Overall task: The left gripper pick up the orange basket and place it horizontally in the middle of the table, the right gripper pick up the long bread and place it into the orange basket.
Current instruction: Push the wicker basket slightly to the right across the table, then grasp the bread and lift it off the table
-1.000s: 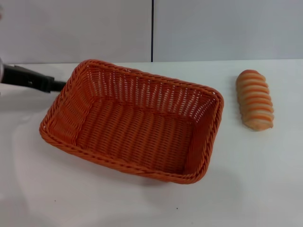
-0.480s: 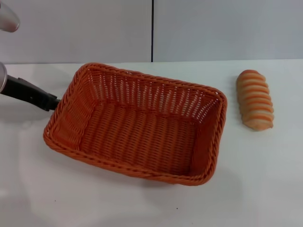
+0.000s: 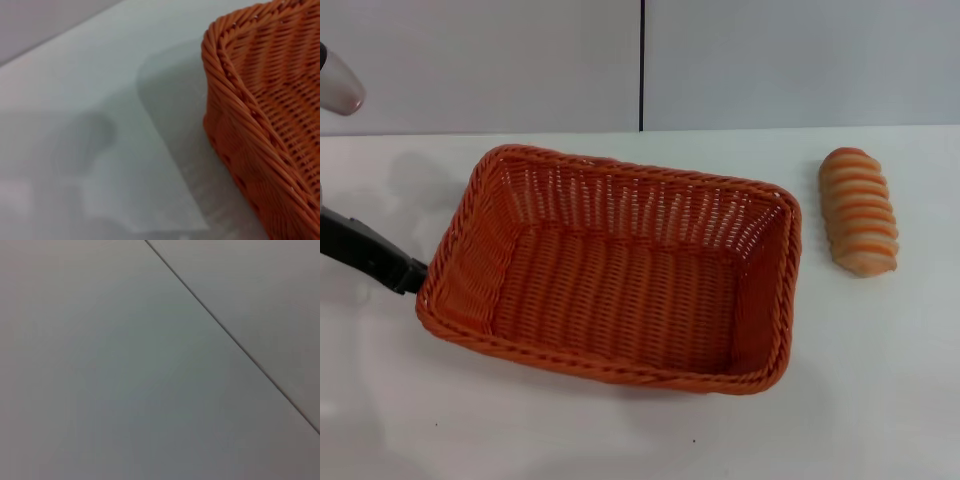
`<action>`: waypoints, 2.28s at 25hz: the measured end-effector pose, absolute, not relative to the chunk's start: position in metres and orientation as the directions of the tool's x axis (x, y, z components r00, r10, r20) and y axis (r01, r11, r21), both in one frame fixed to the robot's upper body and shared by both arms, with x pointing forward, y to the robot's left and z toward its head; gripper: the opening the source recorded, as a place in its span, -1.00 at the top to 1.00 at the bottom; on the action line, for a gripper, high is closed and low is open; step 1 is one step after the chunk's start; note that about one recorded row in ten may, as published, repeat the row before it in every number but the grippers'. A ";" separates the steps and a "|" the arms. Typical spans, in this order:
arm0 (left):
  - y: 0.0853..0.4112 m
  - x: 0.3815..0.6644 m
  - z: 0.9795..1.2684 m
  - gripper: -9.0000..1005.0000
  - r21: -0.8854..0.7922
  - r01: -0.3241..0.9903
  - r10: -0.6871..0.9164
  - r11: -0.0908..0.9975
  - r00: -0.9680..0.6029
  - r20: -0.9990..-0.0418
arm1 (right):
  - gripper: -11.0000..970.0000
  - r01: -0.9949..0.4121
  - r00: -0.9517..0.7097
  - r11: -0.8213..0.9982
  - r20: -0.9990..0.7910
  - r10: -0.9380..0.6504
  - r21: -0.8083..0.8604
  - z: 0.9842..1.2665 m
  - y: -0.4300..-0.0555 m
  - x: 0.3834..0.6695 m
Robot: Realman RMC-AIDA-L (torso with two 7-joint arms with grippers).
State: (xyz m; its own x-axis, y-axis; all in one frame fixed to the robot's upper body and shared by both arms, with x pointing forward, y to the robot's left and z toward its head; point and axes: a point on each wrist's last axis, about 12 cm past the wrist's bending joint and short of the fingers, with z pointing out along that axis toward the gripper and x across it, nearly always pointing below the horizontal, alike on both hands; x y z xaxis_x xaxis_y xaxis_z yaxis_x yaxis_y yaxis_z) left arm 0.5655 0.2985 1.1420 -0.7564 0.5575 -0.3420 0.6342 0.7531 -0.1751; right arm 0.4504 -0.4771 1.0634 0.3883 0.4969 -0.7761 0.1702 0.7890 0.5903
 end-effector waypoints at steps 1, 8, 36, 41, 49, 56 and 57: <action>0.300 0.563 1.142 0.39 -0.191 0.636 0.557 0.748 -0.758 -0.340 | -0.60 0.168 0.388 0.789 -0.776 0.498 0.591 1.064 -0.477 0.452; 0.302 0.556 1.141 0.39 -0.235 0.660 0.582 0.713 -0.745 -0.328 | -0.60 0.167 0.387 0.790 -0.776 0.498 0.590 1.064 -0.476 0.453; 0.348 0.585 1.117 0.23 -0.252 0.444 -0.035 0.860 -0.442 -0.896 | -0.60 -0.310 -0.027 0.766 -0.811 0.585 0.563 1.157 -0.495 0.465; 0.332 0.579 1.107 0.03 -0.245 0.529 -0.105 0.813 -0.281 -0.954 | -0.60 -0.485 -0.319 0.748 -0.888 0.331 0.454 1.212 -0.476 0.483; 0.313 0.569 1.100 -0.45 -0.165 0.611 -0.154 0.774 -0.072 -0.985 | -0.60 -0.639 -0.566 0.655 -0.823 -0.046 0.403 1.250 -0.433 0.518; 0.308 0.558 1.094 -0.65 -0.098 0.622 -0.156 0.777 0.039 -0.987 | -0.60 -0.634 -0.701 0.684 -0.641 -0.312 0.361 1.238 -0.398 0.557; 0.307 0.557 1.093 -0.65 -0.098 0.624 -0.157 0.775 0.040 -0.987 | -0.60 -0.634 -0.701 0.684 -0.641 -0.312 0.361 1.238 -0.398 0.557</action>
